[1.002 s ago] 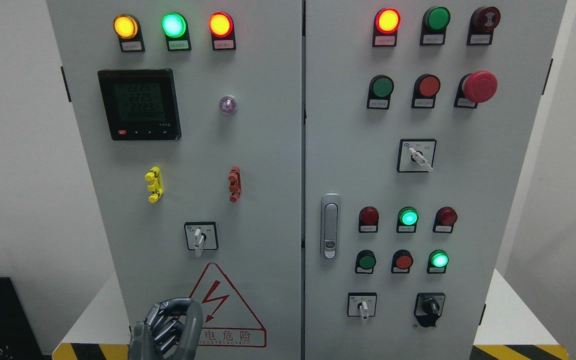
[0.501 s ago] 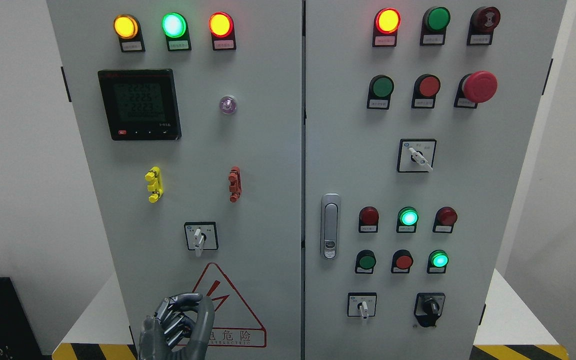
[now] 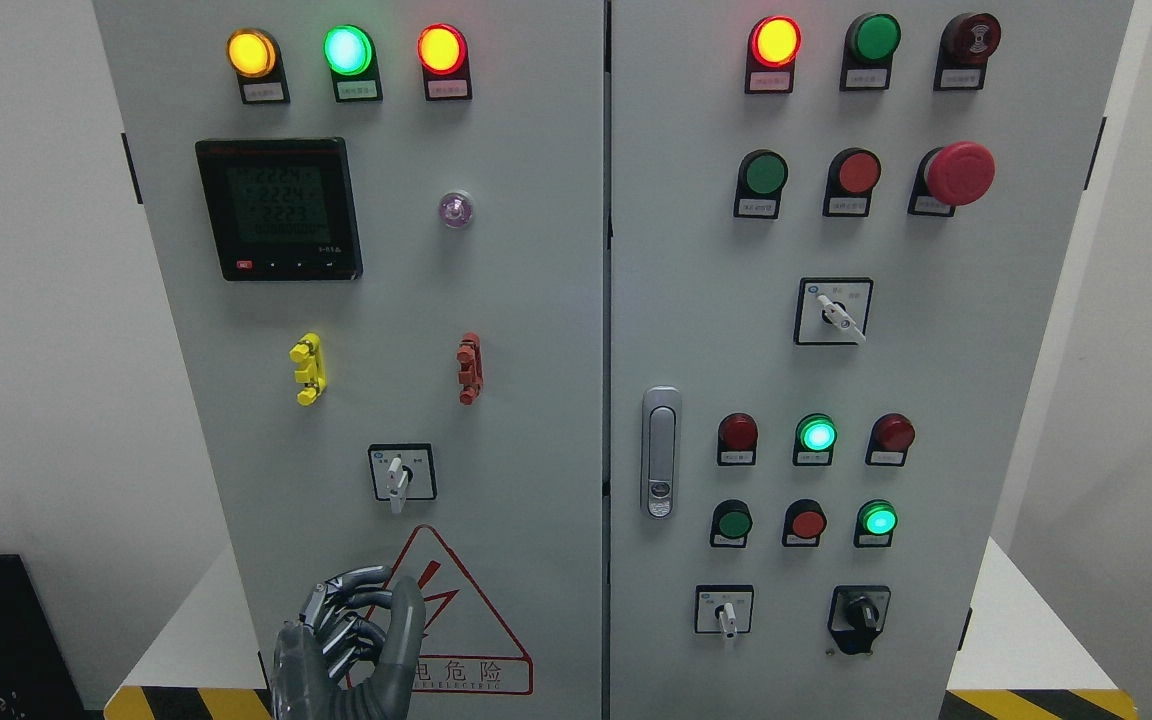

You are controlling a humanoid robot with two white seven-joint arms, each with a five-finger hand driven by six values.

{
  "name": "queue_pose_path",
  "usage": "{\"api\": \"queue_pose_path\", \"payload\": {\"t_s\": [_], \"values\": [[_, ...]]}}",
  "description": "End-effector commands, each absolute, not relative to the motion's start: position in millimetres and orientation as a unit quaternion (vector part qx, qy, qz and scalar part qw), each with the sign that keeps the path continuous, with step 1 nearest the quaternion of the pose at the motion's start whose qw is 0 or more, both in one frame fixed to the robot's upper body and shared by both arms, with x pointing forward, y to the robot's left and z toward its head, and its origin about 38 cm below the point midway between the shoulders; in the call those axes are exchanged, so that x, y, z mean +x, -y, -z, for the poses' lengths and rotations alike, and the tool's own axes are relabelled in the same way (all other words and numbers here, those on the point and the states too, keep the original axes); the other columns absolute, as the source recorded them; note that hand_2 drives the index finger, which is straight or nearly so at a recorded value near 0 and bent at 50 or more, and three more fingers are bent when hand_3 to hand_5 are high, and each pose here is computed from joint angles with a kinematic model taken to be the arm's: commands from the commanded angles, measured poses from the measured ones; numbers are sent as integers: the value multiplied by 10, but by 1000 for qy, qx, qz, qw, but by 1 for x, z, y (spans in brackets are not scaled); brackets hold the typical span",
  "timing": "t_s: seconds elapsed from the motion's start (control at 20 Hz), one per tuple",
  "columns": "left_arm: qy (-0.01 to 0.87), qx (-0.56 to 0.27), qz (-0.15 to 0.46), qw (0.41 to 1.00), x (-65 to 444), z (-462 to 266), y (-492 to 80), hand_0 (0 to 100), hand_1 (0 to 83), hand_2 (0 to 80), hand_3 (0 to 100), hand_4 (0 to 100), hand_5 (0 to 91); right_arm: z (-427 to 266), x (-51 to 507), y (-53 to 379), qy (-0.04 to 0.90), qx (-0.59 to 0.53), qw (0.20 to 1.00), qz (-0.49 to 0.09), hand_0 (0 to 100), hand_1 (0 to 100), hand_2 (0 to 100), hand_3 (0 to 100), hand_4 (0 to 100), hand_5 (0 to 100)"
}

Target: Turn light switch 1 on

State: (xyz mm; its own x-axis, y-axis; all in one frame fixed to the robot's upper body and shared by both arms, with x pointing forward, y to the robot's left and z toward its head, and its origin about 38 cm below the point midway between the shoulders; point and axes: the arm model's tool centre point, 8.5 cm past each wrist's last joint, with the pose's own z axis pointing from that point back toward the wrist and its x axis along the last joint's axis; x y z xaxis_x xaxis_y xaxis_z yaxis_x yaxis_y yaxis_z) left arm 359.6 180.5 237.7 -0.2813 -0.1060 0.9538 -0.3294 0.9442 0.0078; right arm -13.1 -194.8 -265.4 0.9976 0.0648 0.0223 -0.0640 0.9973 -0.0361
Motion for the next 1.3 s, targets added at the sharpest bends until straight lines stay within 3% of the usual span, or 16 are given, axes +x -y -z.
{"api": "queue_pose_path", "payload": {"t_s": [0.0,1.25], "values": [[795,145,-111,578,366,-244,-187,335,604,403,618,831,763,265,-13,195,11,-18,1000,-20,0,0,0,0,0,0],[788,174,-116,579,391,-279,-187,310,628,397,581,823,752,265,-13,195,11,-18,1000,-20,0,0,0,0,0,0]]}}
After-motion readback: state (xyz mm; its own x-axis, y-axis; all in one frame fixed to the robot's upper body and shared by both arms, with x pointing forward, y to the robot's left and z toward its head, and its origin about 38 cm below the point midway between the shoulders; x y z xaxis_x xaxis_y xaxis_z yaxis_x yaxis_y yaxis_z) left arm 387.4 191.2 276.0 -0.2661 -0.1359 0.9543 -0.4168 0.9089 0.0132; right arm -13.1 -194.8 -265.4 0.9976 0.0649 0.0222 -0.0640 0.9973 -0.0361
